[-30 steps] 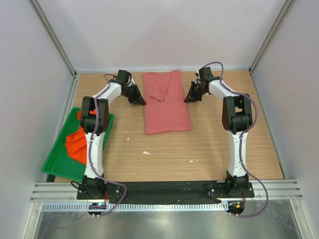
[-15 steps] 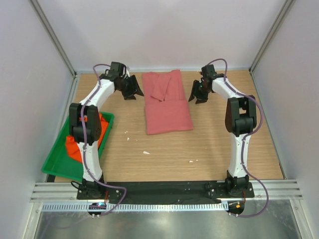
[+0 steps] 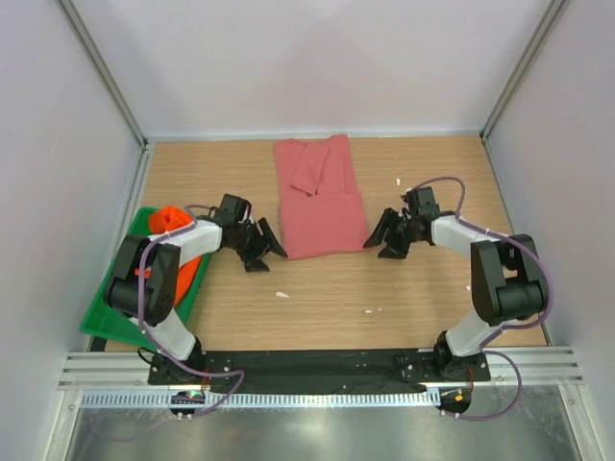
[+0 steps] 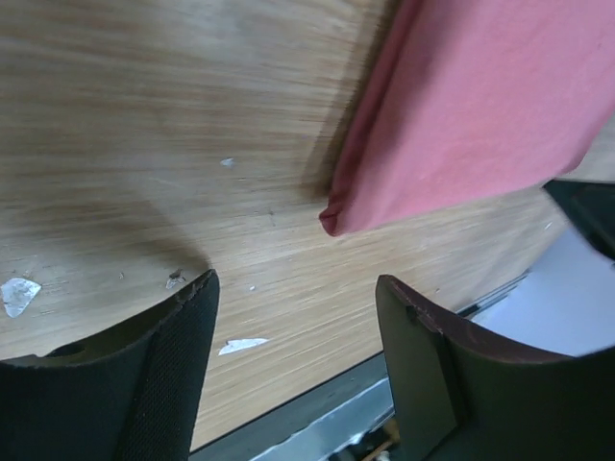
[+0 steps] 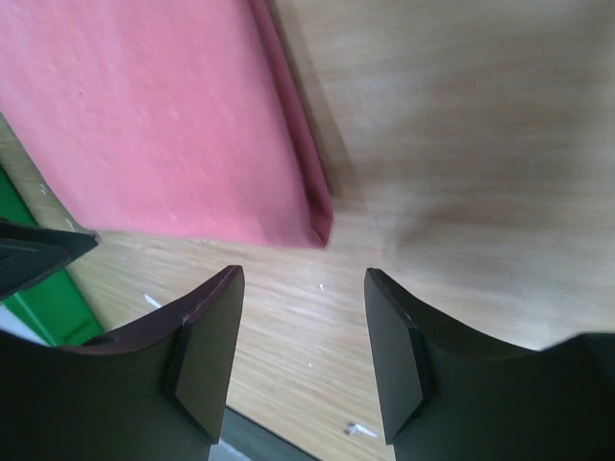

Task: Fold and stack the t-shirts
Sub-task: Fold the tshirt

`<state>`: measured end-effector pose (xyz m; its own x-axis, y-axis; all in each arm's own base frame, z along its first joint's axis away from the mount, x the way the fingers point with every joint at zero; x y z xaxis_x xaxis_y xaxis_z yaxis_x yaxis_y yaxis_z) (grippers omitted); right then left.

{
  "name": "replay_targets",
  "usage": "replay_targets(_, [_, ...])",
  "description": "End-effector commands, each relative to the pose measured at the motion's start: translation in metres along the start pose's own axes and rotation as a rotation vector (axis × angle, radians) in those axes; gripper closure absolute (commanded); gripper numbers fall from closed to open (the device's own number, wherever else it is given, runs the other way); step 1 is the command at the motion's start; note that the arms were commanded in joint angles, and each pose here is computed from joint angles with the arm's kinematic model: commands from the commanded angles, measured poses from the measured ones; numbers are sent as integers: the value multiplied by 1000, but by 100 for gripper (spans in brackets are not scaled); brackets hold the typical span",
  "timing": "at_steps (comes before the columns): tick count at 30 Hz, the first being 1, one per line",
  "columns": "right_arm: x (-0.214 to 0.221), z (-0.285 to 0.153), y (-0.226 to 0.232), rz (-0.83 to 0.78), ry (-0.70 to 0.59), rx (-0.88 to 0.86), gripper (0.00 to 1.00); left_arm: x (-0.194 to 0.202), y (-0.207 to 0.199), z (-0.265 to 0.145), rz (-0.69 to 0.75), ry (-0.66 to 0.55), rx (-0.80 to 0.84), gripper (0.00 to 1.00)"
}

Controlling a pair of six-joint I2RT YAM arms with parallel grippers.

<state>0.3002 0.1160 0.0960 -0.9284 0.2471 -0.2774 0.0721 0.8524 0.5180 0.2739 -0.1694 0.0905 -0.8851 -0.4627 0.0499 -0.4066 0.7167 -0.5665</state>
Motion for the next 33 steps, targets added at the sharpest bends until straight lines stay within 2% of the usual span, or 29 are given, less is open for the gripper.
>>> replay_targets(1, [-16, -7, 23, 67, -196, -174, 41, -10, -27, -4, -153, -97, 175, 32])
replay_targets(3, [-6, -8, 18, 130, -211, -168, 40, -8, -21, 2, -211, -128, 169, 30])
replay_targets(9, [-1, -12, 12, 280, -369, -201, 40, -3, -7, 13, -432, -238, 176, 28])
replay_targets(14, [7, -10, 1, 380, -445, -202, 40, 6, -2, 22, -616, -254, 196, 30])
replay_targets(19, [17, -2, -8, 498, -455, -212, 39, 8, -1, 19, -692, -353, 199, 32])
replay_targets(22, [24, 3, -15, 570, -458, -213, 40, 9, 3, 22, -757, -373, 187, 34])
replay_targets(28, [27, 8, -17, 606, -453, -212, 39, 10, 12, 29, -836, -413, 181, 40])
replay_targets(33, [29, 11, -16, 634, -455, -204, 39, 11, 13, 33, -841, -407, 176, 40])
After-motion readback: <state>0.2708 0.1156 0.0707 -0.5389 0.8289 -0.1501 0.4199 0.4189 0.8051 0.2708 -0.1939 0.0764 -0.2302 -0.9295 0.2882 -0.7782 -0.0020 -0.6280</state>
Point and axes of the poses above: each gripper's point midway between its finger pads, its own z axis out along the fingers, its own y axis along the line the jaws close on, x = y × z, the point moved 6 cm from there along -z, back along the fingers, and after that the axes turned 8 degrees about -z, right-handed, at the moved point
